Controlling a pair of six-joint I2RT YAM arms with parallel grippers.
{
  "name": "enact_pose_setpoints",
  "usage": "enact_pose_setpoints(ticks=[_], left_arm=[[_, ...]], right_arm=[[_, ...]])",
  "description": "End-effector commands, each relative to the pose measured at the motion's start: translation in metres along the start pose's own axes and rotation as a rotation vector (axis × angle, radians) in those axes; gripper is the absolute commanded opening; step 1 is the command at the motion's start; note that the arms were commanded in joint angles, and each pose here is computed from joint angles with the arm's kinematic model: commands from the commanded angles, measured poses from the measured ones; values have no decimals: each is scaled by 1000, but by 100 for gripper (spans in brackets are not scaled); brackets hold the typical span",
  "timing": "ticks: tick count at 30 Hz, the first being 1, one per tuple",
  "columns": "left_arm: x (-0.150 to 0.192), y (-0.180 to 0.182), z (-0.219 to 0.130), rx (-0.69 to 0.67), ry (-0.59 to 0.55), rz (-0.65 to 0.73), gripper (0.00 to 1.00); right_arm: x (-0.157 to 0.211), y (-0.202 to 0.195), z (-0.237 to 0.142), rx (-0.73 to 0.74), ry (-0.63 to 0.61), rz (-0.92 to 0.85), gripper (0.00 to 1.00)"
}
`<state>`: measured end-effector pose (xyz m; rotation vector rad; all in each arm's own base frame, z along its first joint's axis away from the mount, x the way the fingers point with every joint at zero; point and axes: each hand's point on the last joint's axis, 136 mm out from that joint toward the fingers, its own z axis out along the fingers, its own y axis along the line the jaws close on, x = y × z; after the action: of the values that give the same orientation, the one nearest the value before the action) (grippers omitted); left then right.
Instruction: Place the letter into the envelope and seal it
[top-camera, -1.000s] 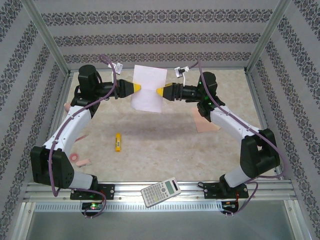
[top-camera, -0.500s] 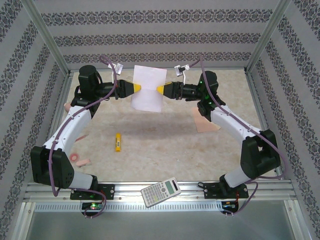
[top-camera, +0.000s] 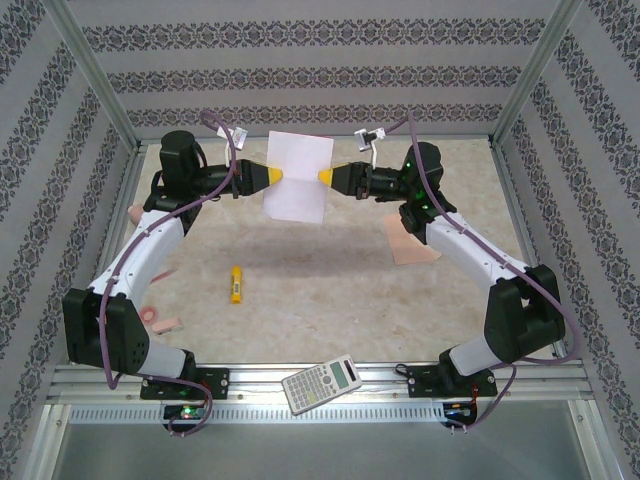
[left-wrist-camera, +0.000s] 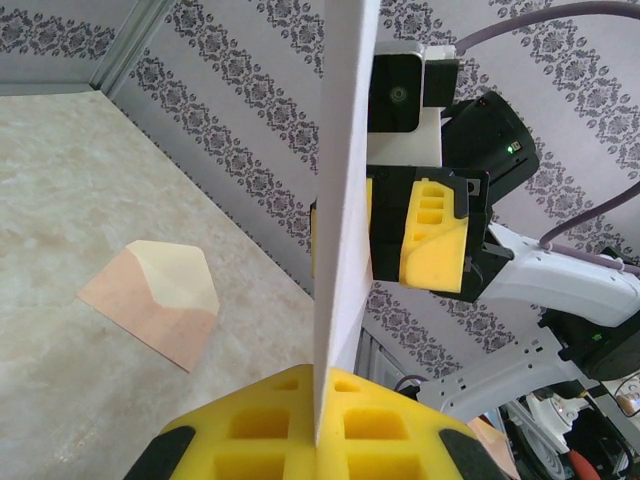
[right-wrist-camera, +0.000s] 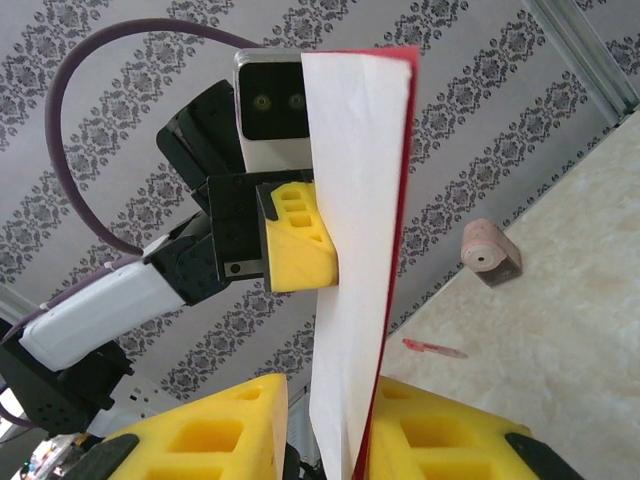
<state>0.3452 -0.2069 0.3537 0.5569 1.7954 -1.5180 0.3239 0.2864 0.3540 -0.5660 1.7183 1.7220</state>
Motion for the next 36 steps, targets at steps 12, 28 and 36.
enact_pose_setpoints(ticks=[12, 28, 36], left_arm=[[-5, -10, 5, 80, -24, 7, 0], [3, -7, 3, 63, 0, 5, 17], [-3, -16, -2, 86, 5, 23, 43]], right_arm=[[6, -2, 4, -29, 23, 2, 20], [2, 0, 2, -42, 35, 6, 0], [11, 8, 0, -80, 98, 20, 0]])
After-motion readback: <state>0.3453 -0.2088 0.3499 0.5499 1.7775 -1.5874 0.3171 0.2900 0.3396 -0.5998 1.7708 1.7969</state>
